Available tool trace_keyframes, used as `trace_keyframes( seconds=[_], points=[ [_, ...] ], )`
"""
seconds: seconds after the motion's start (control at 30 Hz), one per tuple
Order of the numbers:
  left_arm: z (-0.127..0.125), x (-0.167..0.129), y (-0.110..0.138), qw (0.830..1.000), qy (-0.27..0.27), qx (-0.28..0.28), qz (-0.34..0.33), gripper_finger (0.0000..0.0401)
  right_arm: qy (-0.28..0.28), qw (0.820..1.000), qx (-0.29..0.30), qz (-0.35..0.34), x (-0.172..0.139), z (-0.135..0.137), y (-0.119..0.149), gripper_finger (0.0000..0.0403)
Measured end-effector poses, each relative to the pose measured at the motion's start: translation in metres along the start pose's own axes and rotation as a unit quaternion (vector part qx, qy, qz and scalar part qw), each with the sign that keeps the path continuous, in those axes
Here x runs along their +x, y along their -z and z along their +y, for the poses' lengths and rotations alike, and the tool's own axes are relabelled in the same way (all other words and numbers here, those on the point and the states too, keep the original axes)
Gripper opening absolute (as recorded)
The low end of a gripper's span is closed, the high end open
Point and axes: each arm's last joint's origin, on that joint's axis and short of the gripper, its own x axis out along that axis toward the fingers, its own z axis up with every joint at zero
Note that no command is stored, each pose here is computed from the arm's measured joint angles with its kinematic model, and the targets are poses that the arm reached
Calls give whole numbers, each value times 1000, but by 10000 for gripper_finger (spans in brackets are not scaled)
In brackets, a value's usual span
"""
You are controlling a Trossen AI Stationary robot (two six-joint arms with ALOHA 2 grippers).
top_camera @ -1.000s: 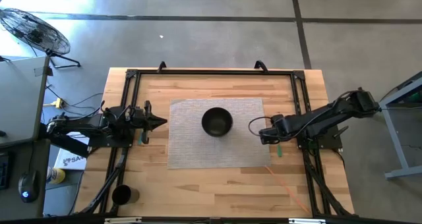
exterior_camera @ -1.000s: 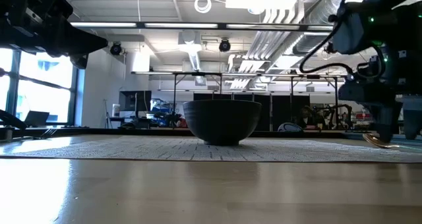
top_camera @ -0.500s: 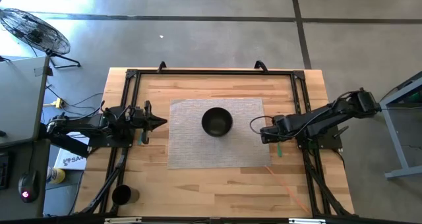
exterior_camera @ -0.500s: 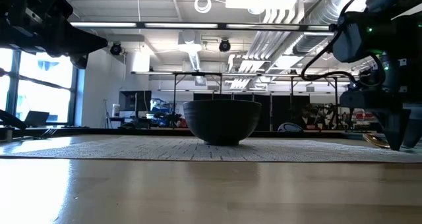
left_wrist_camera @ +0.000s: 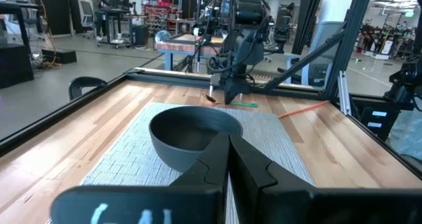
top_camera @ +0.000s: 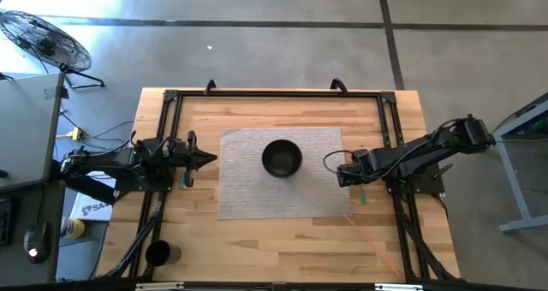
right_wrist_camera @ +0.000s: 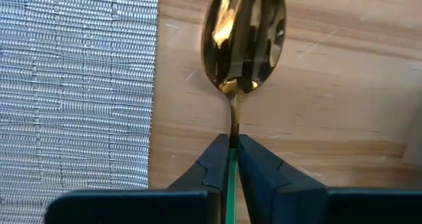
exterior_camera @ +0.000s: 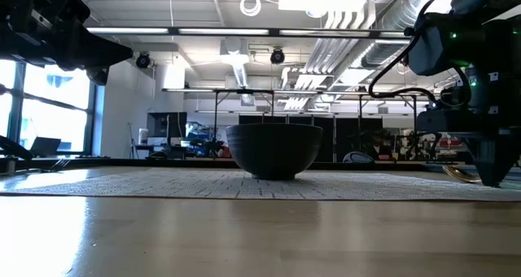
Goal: Pick & Place Utensil
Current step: Put the gold spoon into the black bowl
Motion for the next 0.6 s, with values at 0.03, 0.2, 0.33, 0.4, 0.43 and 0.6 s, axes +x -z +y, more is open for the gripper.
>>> trace_keyframes(
  seconds=[0.03,0.2,0.33,0.4,0.43,0.6],
  points=[
    [0,0,0,1000,0,0,0,8,0,1000,0,-1,0,0,0,19],
    [0,0,0,1000,0,0,0,8,1,1000,-1,-8,0,0,0,11],
    [0,0,0,1000,-2,0,0,8,1,1000,-1,-10,0,0,0,15],
    [0,0,0,1000,-2,0,0,8,1,1000,-1,-12,0,0,-1,17],
    [0,0,0,1000,-2,0,0,8,1,1000,-1,-13,0,0,-1,17],
    [0,0,0,1000,-2,0,0,8,5,1000,-21,-17,0,-1,1,6]
  ],
)
